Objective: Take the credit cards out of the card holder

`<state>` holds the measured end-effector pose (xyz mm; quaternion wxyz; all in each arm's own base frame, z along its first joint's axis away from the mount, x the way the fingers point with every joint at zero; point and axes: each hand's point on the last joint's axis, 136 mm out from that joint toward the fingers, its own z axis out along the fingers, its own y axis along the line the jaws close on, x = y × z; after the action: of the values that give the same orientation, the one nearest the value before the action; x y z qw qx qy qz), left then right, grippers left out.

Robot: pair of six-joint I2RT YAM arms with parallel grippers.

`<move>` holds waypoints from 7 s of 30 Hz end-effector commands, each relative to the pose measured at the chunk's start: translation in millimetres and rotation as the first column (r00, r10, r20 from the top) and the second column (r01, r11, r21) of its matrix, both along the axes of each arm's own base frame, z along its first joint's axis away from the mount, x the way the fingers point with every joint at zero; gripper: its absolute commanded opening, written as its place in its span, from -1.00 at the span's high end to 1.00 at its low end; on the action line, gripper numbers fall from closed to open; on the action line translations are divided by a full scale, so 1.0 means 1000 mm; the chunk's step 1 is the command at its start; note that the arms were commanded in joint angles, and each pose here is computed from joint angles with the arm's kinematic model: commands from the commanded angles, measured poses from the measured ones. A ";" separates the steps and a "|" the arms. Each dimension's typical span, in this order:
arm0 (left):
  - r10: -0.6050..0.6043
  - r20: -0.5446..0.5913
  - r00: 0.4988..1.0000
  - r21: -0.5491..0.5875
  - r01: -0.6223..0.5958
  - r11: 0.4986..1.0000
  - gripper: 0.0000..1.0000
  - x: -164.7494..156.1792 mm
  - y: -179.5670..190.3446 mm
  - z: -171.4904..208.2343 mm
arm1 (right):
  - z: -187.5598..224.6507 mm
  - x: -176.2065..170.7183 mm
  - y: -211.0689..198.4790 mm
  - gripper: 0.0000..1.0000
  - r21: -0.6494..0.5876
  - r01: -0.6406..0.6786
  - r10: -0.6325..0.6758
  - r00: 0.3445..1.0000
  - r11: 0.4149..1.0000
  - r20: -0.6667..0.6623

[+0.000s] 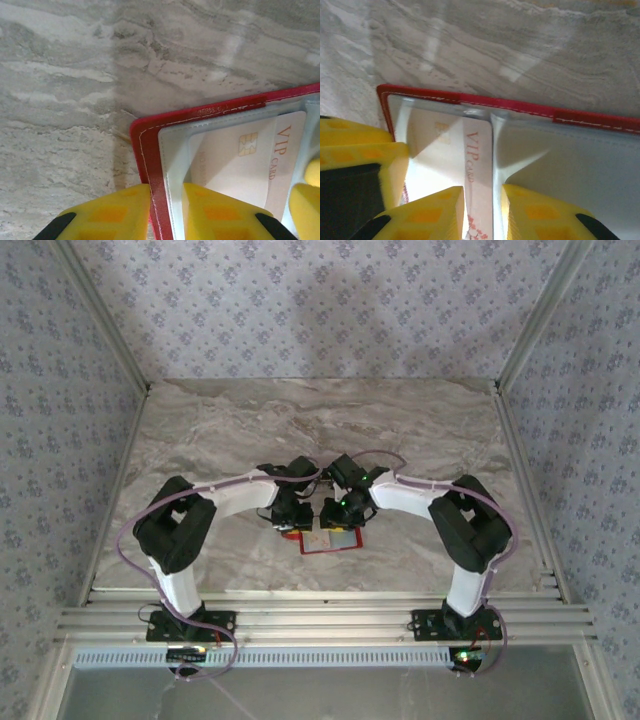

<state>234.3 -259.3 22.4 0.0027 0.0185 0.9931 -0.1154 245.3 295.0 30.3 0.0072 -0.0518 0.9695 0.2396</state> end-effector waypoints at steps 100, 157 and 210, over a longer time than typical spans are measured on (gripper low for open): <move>-0.056 -0.073 0.996 0.220 0.071 0.973 0.59 -0.016 0.040 -0.018 | -0.004 0.001 -0.037 0.93 0.231 0.073 -0.066 0.997 0.970 -0.039; 0.191 0.172 0.966 -0.063 -0.183 0.981 0.32 0.019 0.101 0.054 | 0.122 0.123 -0.038 1.00 -0.546 -0.805 0.945 0.053 0.232 0.322; 0.236 0.165 0.958 -0.054 -0.230 0.972 0.30 0.009 0.123 0.062 | 0.069 0.173 -0.019 0.56 -0.560 -0.819 0.968 -0.024 0.124 0.250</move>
<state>247.9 -138.2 78.4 0.1019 -0.0865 0.9830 -0.1256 414.6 276.8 102.5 0.1381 -0.6959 0.7022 0.0587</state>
